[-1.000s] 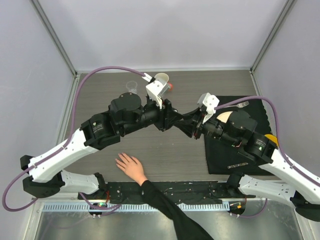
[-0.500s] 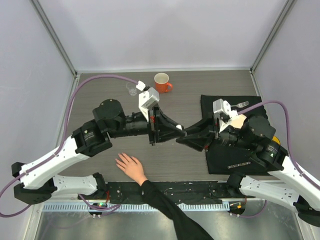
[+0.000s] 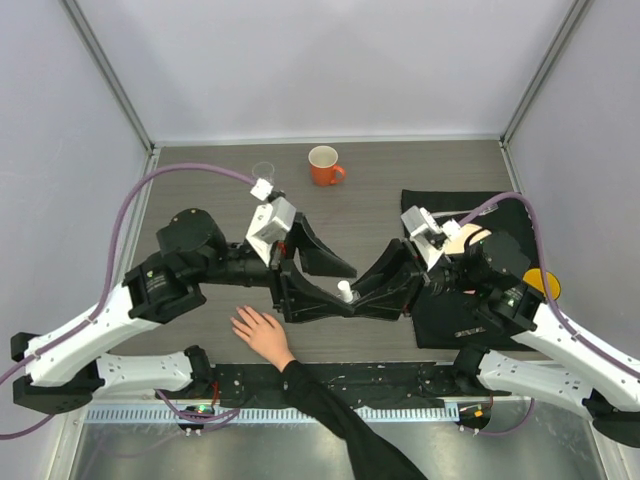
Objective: Paint the nails
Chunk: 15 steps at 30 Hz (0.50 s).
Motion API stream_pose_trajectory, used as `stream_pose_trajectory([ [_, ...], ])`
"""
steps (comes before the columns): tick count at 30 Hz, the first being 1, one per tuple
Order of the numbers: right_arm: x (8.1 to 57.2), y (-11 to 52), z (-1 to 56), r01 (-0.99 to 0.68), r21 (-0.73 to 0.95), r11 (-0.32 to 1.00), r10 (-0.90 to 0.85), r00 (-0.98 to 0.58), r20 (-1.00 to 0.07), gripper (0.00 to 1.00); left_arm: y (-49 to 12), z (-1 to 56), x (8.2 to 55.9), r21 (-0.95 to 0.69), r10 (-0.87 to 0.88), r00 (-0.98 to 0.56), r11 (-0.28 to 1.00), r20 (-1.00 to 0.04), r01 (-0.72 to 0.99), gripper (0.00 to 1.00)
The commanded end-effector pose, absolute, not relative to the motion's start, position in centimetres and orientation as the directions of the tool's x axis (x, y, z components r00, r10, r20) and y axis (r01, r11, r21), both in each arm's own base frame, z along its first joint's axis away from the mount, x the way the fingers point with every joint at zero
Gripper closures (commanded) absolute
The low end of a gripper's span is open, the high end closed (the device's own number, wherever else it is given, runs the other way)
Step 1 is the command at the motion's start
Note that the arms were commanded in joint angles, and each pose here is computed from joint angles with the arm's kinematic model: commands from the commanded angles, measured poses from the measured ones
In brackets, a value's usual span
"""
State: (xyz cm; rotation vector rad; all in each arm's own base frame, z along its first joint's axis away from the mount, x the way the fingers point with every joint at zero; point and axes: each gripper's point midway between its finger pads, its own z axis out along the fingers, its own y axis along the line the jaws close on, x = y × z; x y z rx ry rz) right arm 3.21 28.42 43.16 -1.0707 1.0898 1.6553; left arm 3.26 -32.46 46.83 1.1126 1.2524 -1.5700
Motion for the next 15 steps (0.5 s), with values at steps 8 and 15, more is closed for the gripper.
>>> stream_pose_trajectory([
  [8,10.6,28.3,39.7,-0.985,-0.012,0.169,0.009,0.013,-1.000,0.99,-28.0,46.3,11.5,-0.198,-0.019,-0.208,0.395,-0.978,0.897,0.33],
  [15,12.3,28.3,38.8,-0.971,-0.067,0.229,-0.060,0.055,-0.997,0.99,-29.5,42.6,11.5,-0.180,0.176,-0.264,0.385,-0.948,0.905,0.38],
])
